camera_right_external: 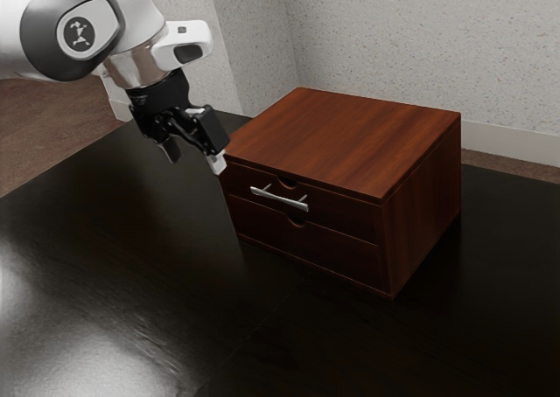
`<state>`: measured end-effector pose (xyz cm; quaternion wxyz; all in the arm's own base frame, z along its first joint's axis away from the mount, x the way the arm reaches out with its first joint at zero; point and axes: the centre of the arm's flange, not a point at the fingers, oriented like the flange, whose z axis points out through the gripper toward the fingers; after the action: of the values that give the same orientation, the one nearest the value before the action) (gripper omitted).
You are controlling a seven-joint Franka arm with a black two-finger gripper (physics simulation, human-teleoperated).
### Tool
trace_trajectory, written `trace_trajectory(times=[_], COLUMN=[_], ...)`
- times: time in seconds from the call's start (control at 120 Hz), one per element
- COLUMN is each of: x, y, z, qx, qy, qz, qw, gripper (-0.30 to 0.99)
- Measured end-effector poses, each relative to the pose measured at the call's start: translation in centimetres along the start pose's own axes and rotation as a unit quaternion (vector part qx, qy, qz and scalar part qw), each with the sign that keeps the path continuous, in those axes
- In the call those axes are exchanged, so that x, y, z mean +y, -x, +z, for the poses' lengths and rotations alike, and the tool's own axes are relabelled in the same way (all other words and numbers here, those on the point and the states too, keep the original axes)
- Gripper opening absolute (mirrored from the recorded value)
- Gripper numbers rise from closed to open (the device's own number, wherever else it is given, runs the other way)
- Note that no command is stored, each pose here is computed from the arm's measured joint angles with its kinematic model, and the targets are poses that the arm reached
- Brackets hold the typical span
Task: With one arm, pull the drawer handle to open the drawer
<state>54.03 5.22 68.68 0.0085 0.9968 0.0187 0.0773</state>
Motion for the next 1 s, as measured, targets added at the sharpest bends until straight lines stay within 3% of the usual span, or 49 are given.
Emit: trace_trajectory(times=[0.192,0.342,0.442,0.508,0.592,0.683,0.892,1.0], x=[-1.3,-3.0,-2.4,0.7,7.0,10.1,10.3,9.2], y=[-0.1,-1.4,1.5,2.3,2.7,2.4,-6.2,-9.4], z=[0.3,-3.2,-14.2,-16.9,-17.8,-17.4,-5.9,-1.6], qx=[-0.003,0.033,0.136,0.163,0.177,0.176,0.109,0.108], qy=[0.018,0.000,-0.024,-0.036,-0.035,-0.039,-0.076,-0.085], qz=[-0.014,0.000,0.061,0.146,0.269,0.348,0.433,0.470], qw=[1.000,0.999,0.989,0.975,0.946,0.920,0.892,0.872], gripper=[0.69,0.69,0.69,0.69,0.69,0.69,0.68,0.67])
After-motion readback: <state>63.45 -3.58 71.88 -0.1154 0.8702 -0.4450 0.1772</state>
